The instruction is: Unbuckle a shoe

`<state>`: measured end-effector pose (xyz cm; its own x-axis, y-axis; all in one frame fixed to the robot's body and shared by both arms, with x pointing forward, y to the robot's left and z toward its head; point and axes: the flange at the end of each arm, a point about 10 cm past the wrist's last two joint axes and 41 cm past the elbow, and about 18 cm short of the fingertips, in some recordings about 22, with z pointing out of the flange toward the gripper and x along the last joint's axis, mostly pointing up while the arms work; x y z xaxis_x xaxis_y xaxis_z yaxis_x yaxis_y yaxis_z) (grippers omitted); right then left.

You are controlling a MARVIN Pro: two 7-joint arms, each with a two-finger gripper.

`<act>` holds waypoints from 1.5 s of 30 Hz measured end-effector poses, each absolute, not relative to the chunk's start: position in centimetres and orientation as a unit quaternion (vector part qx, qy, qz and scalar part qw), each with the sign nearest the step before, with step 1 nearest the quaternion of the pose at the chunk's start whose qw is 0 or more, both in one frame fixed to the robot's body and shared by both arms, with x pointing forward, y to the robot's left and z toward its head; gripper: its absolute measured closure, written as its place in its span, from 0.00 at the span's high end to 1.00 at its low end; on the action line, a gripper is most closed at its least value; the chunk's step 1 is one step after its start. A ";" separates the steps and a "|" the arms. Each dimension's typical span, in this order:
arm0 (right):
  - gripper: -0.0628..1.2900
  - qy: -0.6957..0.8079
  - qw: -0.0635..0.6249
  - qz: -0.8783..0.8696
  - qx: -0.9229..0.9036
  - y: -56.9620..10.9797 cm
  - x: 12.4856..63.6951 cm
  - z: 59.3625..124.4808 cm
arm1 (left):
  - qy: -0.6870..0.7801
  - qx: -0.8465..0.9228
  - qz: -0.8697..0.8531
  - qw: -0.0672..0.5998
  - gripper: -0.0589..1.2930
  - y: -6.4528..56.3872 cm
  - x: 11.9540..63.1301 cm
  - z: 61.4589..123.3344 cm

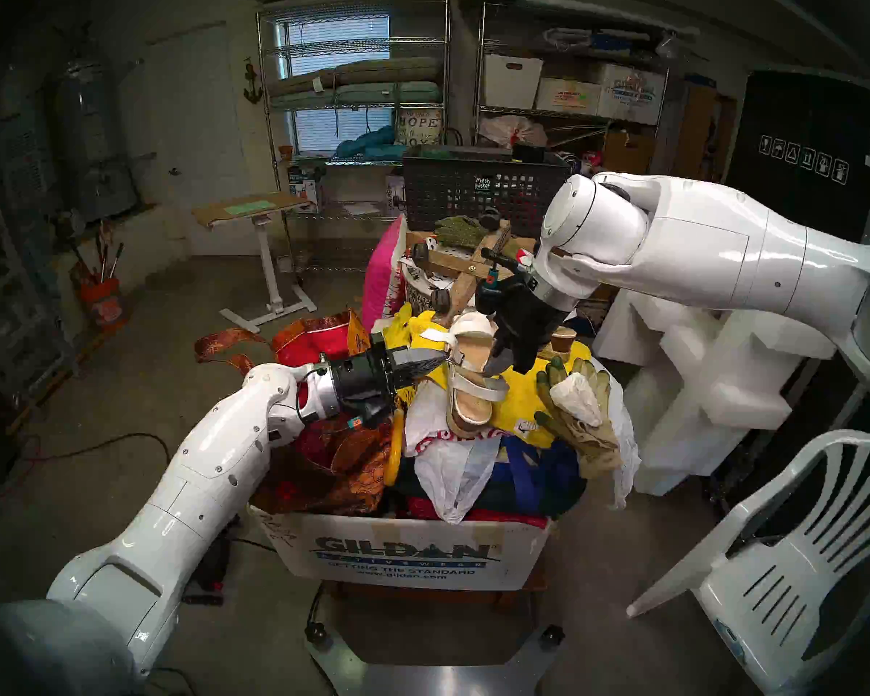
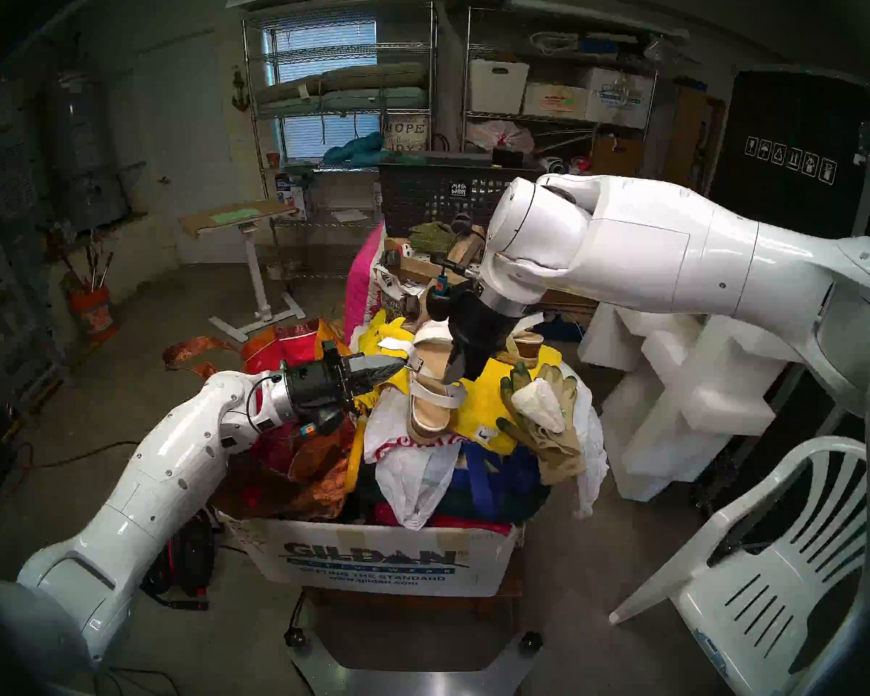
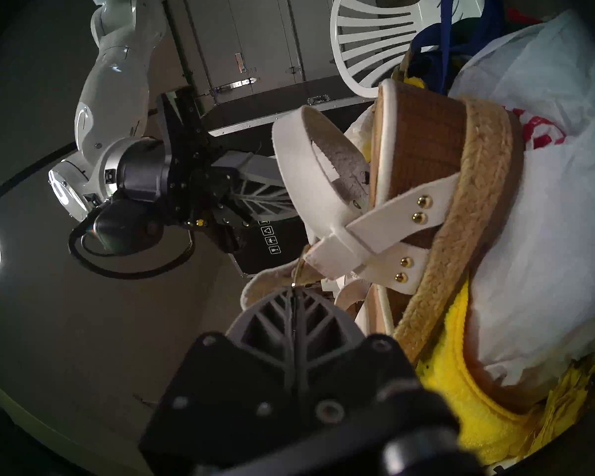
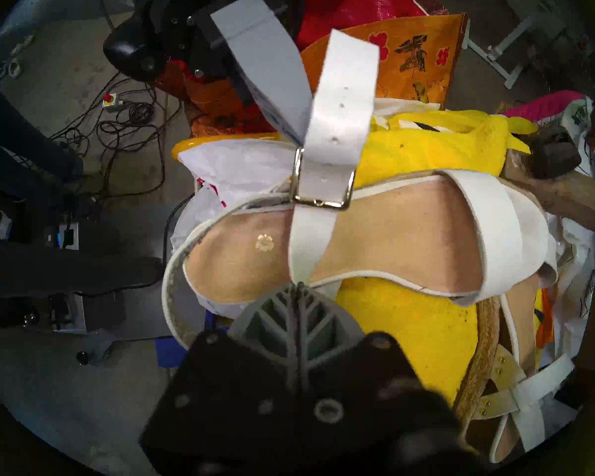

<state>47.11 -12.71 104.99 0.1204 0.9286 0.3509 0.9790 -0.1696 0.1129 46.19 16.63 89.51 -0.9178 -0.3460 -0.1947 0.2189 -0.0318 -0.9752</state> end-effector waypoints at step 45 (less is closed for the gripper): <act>0.05 -0.566 0.037 -0.247 -0.785 -15.7 45.3 104.6 | 0.683 -0.052 -0.704 0.187 0.03 17.1 45.5 89.3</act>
